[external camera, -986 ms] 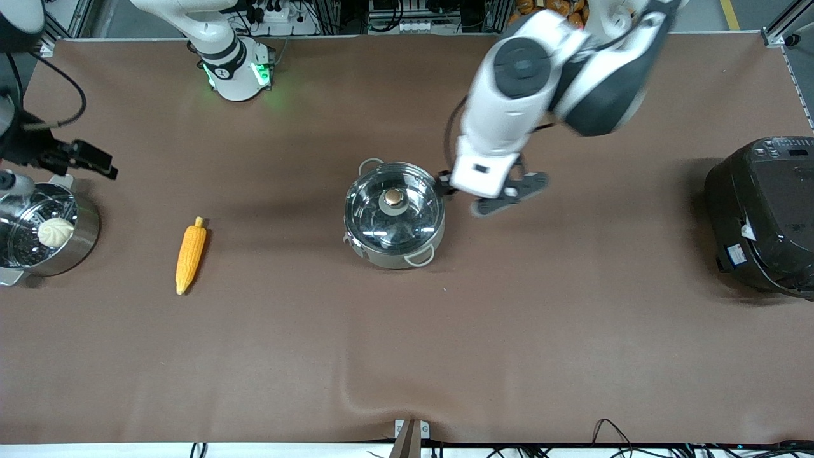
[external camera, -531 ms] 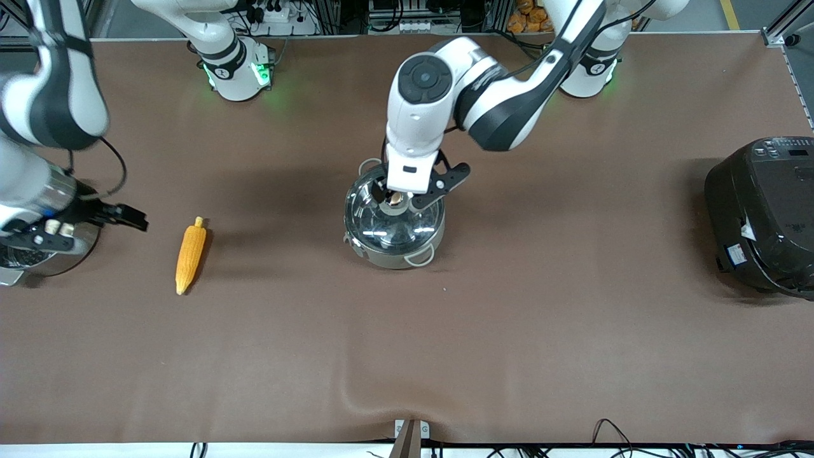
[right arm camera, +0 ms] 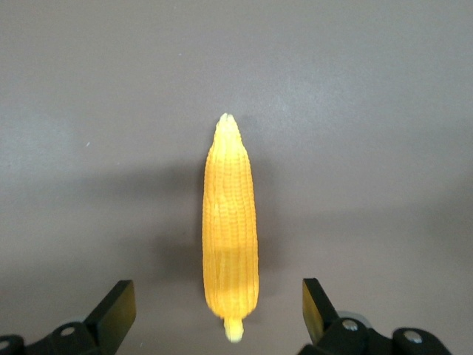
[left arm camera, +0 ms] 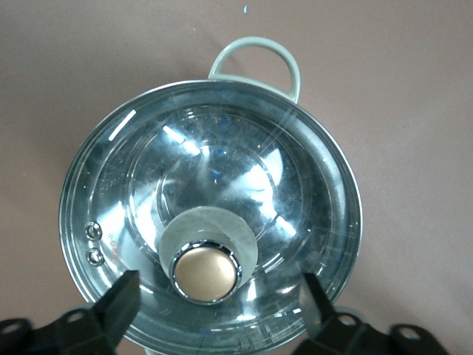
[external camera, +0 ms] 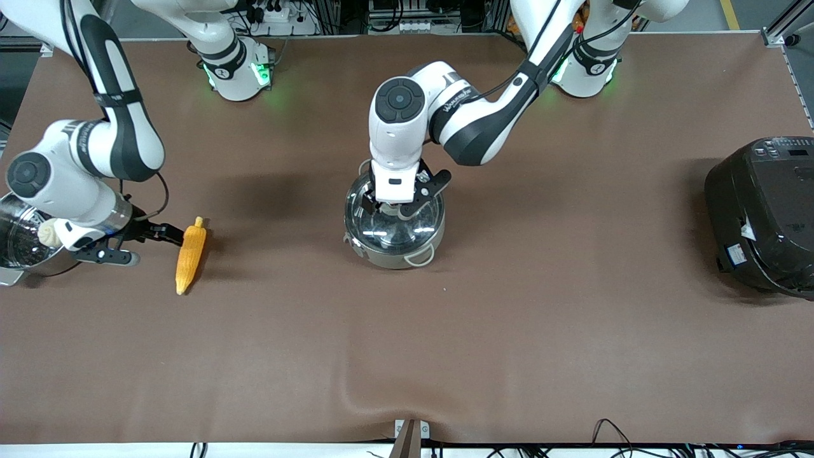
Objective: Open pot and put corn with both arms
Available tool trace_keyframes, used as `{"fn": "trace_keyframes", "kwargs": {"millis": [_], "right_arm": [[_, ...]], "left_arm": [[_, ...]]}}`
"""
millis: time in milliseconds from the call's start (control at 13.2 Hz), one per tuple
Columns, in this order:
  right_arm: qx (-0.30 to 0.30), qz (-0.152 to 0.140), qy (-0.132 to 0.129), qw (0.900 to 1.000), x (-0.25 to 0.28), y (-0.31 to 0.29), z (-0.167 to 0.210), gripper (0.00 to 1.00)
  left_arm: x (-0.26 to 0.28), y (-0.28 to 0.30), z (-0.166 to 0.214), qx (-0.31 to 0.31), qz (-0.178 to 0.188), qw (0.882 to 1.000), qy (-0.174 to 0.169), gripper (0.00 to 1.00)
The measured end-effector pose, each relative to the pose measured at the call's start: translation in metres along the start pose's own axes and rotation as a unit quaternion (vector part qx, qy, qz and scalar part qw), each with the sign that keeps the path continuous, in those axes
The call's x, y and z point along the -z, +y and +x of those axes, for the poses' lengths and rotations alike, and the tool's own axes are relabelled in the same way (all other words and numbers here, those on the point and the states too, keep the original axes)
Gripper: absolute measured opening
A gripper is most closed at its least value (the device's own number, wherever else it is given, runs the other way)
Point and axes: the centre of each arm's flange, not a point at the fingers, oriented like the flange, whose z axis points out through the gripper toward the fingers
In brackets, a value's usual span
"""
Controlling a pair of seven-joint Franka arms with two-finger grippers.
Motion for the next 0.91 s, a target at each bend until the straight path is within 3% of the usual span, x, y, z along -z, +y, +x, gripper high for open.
{"fn": "trace_keyframes", "kwargs": {"millis": [152,531,683,910], "right_arm": [[0.01,-0.002,0.003,1.0,-0.021,0.0,0.002,1.0],[0.025,-0.008,0.0,1.0,-0.07,0.0,0.003,1.0],[0.026,-0.01,-0.002,1.0,-0.083,0.0,0.003,1.0],[0.026,-0.011,-0.009,1.0,-0.096,0.0,0.001,1.0]], "left_arm": [[-0.01,0.0,0.002,0.002,0.007,1.0,0.001,0.84],[-0.039,-0.001,-0.001,-0.001,0.027,1.0,0.001,0.8],[-0.041,-0.001,-0.001,-0.002,0.027,1.0,0.001,0.67],[-0.04,0.0,-0.001,-0.001,0.026,1.0,0.002,0.6]]}}
